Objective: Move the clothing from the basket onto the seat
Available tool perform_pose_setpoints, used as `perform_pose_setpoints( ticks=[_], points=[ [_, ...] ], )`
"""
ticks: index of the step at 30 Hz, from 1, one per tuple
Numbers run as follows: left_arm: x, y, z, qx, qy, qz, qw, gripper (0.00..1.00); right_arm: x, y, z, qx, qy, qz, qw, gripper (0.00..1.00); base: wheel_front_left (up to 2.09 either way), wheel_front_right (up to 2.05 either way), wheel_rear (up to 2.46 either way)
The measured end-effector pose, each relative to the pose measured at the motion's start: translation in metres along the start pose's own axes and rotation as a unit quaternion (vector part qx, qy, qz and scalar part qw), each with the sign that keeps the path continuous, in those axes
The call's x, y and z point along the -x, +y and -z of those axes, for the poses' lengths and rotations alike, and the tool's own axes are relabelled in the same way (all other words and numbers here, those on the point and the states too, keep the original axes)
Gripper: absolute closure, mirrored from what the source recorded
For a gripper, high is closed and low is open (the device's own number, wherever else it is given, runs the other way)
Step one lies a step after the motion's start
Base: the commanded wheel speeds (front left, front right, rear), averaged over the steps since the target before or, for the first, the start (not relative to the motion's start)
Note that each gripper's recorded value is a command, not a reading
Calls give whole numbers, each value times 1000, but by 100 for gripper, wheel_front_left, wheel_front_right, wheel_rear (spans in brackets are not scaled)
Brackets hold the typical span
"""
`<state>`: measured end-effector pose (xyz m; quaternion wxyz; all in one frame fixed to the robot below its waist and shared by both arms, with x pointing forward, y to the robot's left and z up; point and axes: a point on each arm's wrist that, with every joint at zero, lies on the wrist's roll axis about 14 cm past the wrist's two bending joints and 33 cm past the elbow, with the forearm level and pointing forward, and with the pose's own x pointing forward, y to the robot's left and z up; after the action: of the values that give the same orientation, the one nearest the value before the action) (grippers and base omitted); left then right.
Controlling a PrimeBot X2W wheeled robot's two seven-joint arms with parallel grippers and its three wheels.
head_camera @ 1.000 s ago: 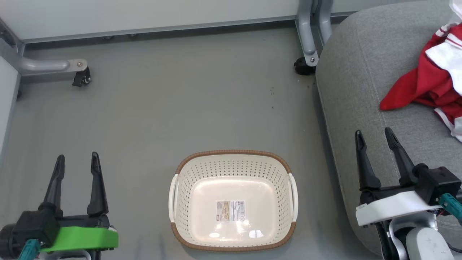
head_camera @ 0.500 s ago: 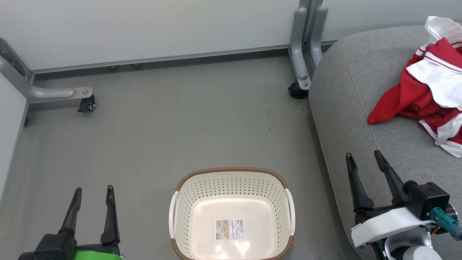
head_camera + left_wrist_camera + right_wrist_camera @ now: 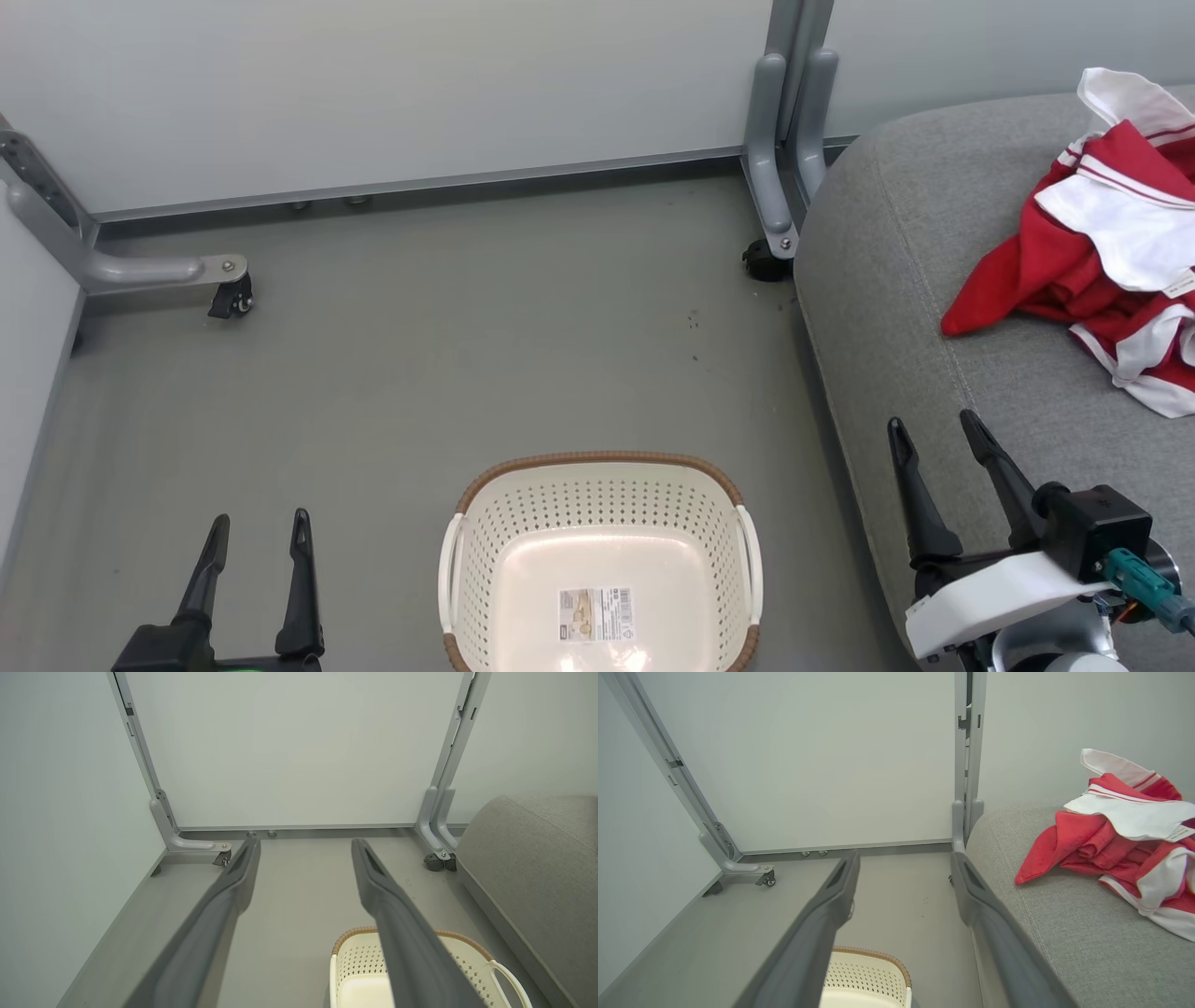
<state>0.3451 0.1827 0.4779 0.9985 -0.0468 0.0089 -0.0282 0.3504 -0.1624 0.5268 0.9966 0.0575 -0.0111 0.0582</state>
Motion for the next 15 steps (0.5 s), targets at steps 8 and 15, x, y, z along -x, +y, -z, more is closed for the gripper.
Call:
perform_pose_setpoints(
  ticks=[8, 15],
  points=[
    [3, 2, 4, -1, 6, -3, 1000, 0, -1, 0, -1, 1, -1, -1, 1000, 0, 0, 0, 0],
    [4, 2, 6, 0, 9, -1, 1000, 0, -1, 1, -1, 1, -1, -1, 1000, 0, 0, 0, 0]
  ],
)
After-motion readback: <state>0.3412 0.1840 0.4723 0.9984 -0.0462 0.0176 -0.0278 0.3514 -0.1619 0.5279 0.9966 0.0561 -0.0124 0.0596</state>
